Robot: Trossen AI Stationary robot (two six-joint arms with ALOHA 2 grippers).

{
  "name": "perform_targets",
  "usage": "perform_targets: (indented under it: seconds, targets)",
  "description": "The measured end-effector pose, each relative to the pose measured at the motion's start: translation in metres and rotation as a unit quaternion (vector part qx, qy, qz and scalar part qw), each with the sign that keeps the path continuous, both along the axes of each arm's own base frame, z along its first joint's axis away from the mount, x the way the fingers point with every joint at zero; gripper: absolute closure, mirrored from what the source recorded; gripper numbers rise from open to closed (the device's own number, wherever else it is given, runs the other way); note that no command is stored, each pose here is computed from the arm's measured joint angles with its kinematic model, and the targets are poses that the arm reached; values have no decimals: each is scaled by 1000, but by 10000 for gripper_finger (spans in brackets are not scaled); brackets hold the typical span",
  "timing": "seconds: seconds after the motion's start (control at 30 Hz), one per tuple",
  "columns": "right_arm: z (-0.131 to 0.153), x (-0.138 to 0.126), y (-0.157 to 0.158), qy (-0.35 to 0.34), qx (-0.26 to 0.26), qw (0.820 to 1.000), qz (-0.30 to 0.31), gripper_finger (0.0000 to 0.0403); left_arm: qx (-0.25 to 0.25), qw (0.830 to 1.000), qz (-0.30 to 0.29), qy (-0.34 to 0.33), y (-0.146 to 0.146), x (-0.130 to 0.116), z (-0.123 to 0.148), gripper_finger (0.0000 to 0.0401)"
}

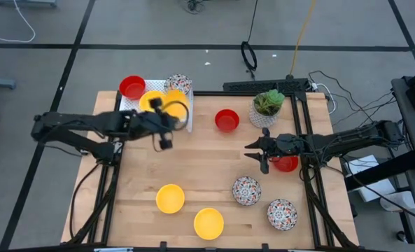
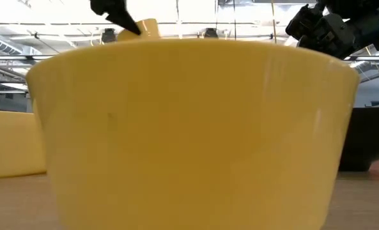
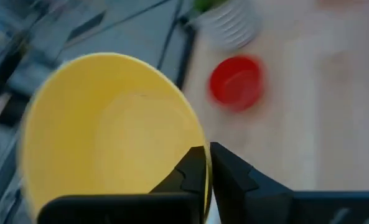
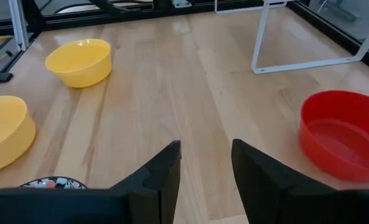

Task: Pick & Place Mini bowls
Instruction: Stack the top yellow bowl on the yellow bowl on the shelf

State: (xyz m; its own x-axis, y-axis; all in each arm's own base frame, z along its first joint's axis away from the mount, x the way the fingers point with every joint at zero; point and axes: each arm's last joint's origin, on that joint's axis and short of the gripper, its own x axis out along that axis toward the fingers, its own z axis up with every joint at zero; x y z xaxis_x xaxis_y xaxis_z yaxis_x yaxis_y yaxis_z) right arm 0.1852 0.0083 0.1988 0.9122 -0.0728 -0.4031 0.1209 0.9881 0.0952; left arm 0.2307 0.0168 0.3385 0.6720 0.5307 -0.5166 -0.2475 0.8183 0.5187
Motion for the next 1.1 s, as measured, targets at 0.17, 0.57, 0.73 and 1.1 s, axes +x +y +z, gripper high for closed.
perform_targets:
  seconds: [0.17,0.57,0.73,1.1]
  targets:
    - [0,0,0,1,-8,1000,5,273,-11,993,112,33,23,-22,-4,393]
    - [0,0,0,0,-8,1000,3,273,-74,974,189,101,66,-28,-23,394]
    - [0,0,0,0,-8,1000,3,273,-90,969,199,119,76,-25,-31,377]
    - [0,0,0,1,-8,1000,4,273,-125,961,197,146,81,-22,-41,383]
